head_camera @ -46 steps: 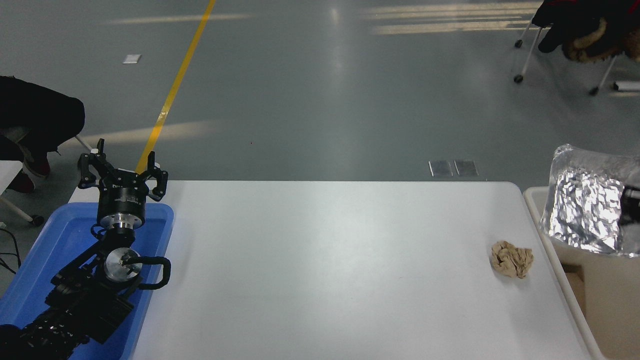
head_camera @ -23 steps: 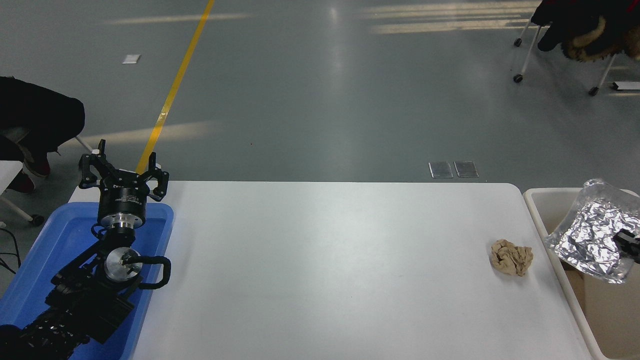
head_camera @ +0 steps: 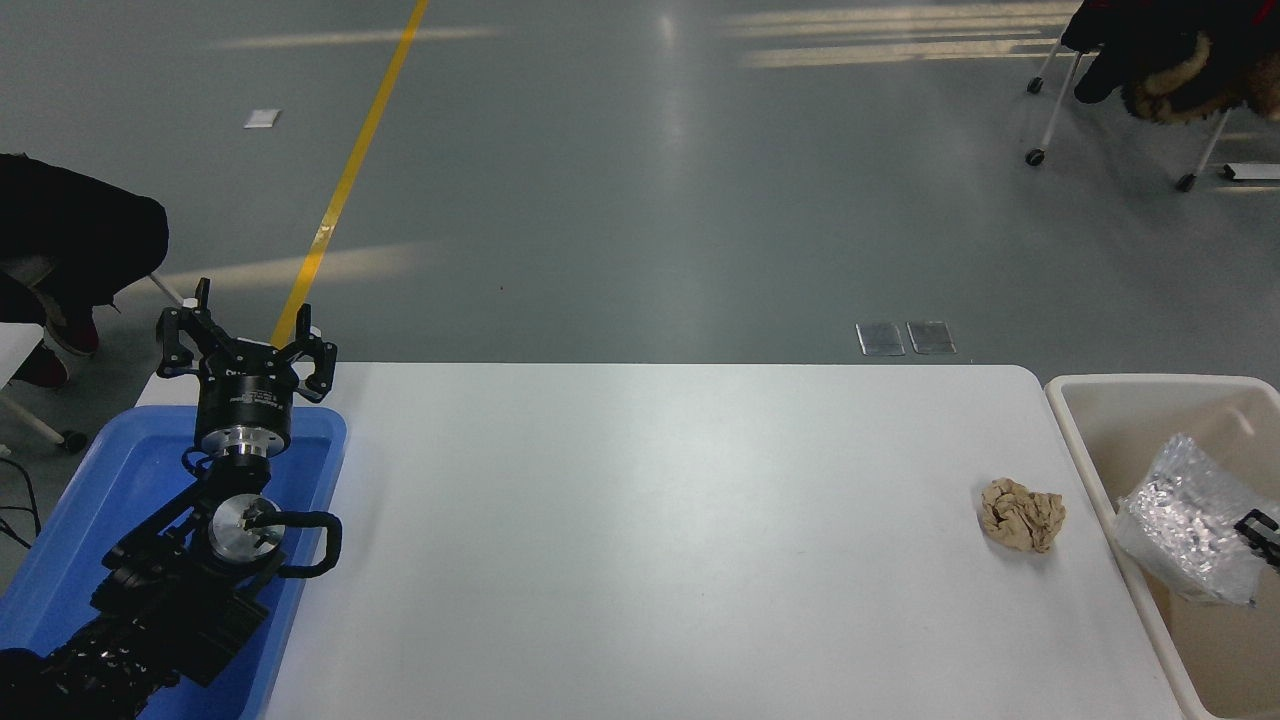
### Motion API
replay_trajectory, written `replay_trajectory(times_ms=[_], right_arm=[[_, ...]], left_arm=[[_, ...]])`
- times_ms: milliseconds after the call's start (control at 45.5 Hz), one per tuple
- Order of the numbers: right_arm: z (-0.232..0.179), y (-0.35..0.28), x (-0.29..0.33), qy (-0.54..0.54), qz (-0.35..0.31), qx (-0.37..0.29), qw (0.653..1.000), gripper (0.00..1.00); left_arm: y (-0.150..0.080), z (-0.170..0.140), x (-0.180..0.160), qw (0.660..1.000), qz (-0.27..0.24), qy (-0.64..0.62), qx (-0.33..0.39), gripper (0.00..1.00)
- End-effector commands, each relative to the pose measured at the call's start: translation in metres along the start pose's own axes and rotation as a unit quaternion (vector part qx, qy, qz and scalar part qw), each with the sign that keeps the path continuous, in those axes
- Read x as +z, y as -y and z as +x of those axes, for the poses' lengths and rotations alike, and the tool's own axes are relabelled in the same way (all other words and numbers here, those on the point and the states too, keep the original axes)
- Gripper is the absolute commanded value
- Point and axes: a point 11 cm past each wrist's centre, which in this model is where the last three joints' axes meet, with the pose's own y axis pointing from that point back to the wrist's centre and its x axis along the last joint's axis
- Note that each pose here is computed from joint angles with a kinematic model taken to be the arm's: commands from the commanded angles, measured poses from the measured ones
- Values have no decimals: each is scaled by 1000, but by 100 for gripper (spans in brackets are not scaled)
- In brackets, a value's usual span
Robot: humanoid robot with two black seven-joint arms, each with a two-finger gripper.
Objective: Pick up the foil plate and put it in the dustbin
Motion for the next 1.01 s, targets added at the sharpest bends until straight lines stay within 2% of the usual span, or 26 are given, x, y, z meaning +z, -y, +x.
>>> replay_trajectory(times_ms=[0, 110, 176, 462, 637, 769, 989], right_arm=[[-6, 1, -3, 12, 7, -5, 1000, 100], [-11, -2, -29, 7, 33, -38, 999, 100], [0, -11, -29, 4, 36, -59, 998, 100], [37, -96, -95, -52, 94, -136, 985, 100], [31, -176, -144, -100, 146, -189, 966, 100], [18, -264, -183, -161, 199, -242, 936, 100], [46, -368, -225, -240, 265, -289, 888, 100]], left_arm=[[0, -1, 0, 1000, 0, 0, -1, 99], [0, -1, 0, 1000, 0, 0, -1, 99], [0, -1, 0, 1000, 1, 0, -1, 99], [0, -1, -1, 1000, 2, -1, -4, 99], [0, -1, -1, 1000, 2, -1, -4, 99], [0, -1, 0, 1000, 2, -1, -3, 99], [-1, 1, 0, 1000, 0, -1, -1, 99]])
